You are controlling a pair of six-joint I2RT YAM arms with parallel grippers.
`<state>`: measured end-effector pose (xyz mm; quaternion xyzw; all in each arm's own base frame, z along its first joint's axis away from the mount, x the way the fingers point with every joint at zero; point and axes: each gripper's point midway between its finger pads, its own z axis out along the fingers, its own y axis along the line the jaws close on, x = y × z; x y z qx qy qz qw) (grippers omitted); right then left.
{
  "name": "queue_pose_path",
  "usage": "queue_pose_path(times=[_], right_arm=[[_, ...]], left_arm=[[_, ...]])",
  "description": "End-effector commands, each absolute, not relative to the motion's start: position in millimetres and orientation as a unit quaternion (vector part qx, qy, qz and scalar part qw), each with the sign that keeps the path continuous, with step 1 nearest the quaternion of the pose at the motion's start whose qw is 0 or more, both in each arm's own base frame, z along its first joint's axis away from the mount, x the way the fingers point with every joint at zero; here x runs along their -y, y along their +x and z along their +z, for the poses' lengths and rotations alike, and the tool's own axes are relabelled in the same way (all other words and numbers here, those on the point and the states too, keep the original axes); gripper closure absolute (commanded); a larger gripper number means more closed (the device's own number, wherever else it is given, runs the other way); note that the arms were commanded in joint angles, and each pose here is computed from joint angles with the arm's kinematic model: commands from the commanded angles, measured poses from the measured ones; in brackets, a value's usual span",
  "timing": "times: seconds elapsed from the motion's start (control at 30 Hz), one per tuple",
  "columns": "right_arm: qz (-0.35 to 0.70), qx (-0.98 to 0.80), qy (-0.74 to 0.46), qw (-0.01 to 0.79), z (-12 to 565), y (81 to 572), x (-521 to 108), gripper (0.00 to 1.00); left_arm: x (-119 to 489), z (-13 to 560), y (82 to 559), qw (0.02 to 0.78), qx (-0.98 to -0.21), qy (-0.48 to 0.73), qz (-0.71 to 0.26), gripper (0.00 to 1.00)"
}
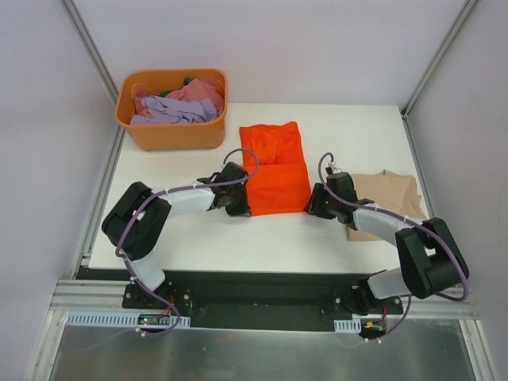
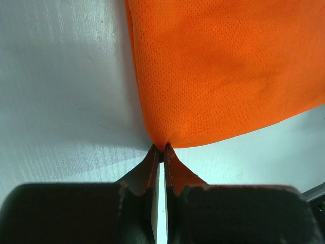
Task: Fold and stack the t-shirts
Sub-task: Grab one side of the 2/3 rectangular tshirt with both arms, then fold the long partially folded tshirt into a neat square
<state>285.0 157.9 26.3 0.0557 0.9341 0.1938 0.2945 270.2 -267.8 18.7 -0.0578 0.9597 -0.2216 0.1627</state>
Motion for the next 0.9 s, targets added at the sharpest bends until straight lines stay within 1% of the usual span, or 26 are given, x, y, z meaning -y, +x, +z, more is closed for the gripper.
queue_pose_path(times=[0.0, 0.03, 0.1, 0.17, 0.2, 0.3, 0.33, 0.47, 0.53, 0.67, 0.87], right_arm=[[0.192, -0.934, 0.063, 0.296, 26, 295, -161, 0.61], [0.193, -0.934, 0.066, 0.292, 24, 296, -162, 0.63], [0.197, -0.936, 0.069, 0.285, 21, 296, -165, 0.71], [0.195, -0.935, 0.068, 0.289, 22, 296, -165, 0.79], [0.194, -0.933, 0.065, 0.297, 25, 297, -166, 0.82], [0.195, -0.927, 0.052, 0.317, 32, 298, -166, 0.97], [0.196, -0.926, 0.047, 0.32, 35, 296, -165, 0.99], [0.198, -0.924, 0.011, 0.326, 59, 282, -165, 0.99], [0.195, -0.929, 0.008, 0.314, 67, 266, -161, 0.99], [0.256, -0.923, -0.022, 0.285, 88, 228, -174, 0.99], [0.342, -0.908, -0.09, 0.226, 129, 159, -191, 0.99]], left_arm=[[259, 16, 268, 0.169, -0.962, -0.055, -0.208, 1.0], [259, 16, 269, 0.17, -0.962, -0.055, -0.208, 1.0], [259, 16, 270, 0.171, -0.962, -0.057, -0.206, 1.0], [259, 17, 269, 0.171, -0.961, -0.059, -0.208, 1.0], [258, 18, 269, 0.172, -0.961, -0.06, -0.208, 1.0], [254, 22, 268, 0.182, -0.96, -0.061, -0.204, 1.0], [253, 23, 267, 0.185, -0.96, -0.06, -0.204, 1.0], [253, 44, 262, 0.203, -0.952, -0.043, -0.225, 1.0], [250, 53, 253, 0.211, -0.948, -0.038, -0.234, 1.0], [242, 71, 229, 0.222, -0.941, -0.029, -0.253, 1.0], [240, 101, 182, 0.225, -0.923, -0.007, -0.312, 1.0]])
